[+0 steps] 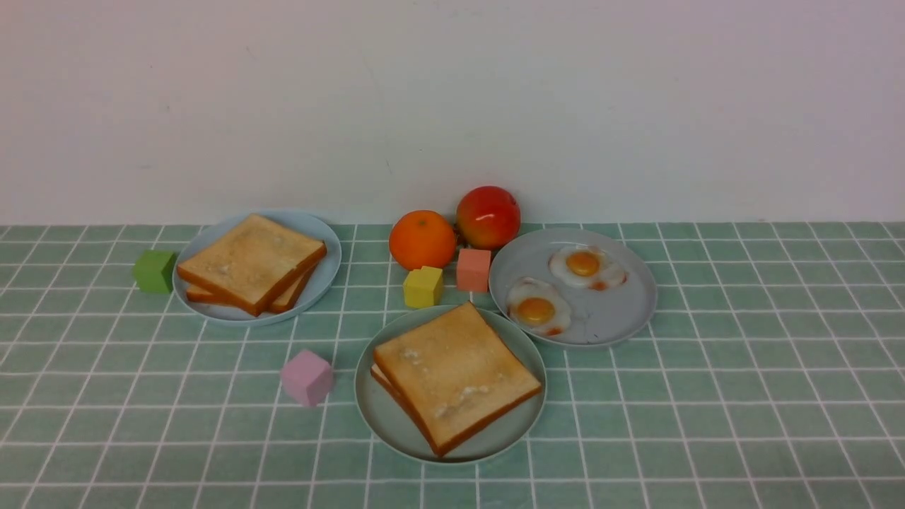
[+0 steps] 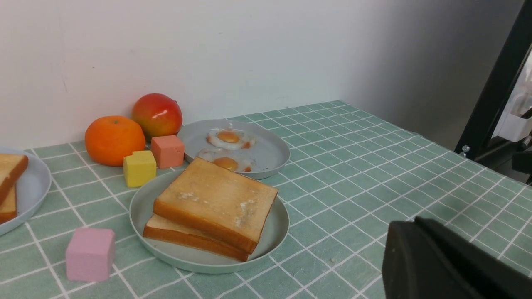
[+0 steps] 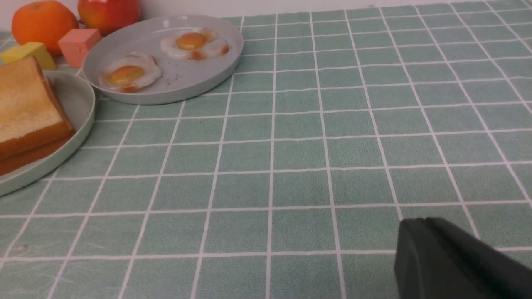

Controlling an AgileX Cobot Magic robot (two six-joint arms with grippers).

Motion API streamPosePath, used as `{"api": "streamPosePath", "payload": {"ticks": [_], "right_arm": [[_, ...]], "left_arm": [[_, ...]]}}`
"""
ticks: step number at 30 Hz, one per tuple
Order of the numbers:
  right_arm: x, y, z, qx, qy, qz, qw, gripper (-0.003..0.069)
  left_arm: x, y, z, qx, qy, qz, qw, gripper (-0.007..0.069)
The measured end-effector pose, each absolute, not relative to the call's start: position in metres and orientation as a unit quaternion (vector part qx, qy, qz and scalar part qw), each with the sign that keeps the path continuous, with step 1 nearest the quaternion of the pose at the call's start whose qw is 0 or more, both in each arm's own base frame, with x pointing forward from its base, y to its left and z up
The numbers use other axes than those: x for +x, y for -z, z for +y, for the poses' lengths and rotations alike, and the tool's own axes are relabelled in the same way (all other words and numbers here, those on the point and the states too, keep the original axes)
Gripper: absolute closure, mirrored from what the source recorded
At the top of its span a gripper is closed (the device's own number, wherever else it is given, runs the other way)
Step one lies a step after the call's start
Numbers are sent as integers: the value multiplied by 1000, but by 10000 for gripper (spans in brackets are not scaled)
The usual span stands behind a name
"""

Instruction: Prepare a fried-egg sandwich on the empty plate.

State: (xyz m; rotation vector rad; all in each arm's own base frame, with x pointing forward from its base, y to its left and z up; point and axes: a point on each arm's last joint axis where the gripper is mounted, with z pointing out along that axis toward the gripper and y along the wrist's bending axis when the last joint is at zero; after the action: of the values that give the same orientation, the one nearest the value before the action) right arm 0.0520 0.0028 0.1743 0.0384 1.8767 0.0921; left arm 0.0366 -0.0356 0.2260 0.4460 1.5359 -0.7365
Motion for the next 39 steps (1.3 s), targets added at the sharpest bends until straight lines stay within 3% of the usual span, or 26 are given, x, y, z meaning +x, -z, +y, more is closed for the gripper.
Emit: {"api": "streamPosePath", "payload": {"ticks": [3,7,10,11,12,15,19,39], "right_arm": [[52,-174,3,17,-40,806,590,662],[52,-174,3,17,-40,806,590,659],[52,-174,3,17,-40,806,590,659],[52,-174,3,17,-40,806,590,659],[52,-174,3,17,-40,806,590,659],[52,-174,3,17,-40,806,590,659],[52,-174,3,17,-40,806,591,658],[52,-174,3,16,-39,806,591,646]], "left_arm": [[37,-226,-35,196,320,672,638,621],[42,-229,-29,147,270,674,672,638],[48,-226,-17,52,179,695,694,638],[49,-225,-16,46,174,697,694,638],[51,-217,-11,3,128,715,687,638],[55,-188,-4,-46,81,761,642,638],[53,-170,-3,-66,68,804,586,638],[53,-170,-3,-69,70,804,587,638]]}}
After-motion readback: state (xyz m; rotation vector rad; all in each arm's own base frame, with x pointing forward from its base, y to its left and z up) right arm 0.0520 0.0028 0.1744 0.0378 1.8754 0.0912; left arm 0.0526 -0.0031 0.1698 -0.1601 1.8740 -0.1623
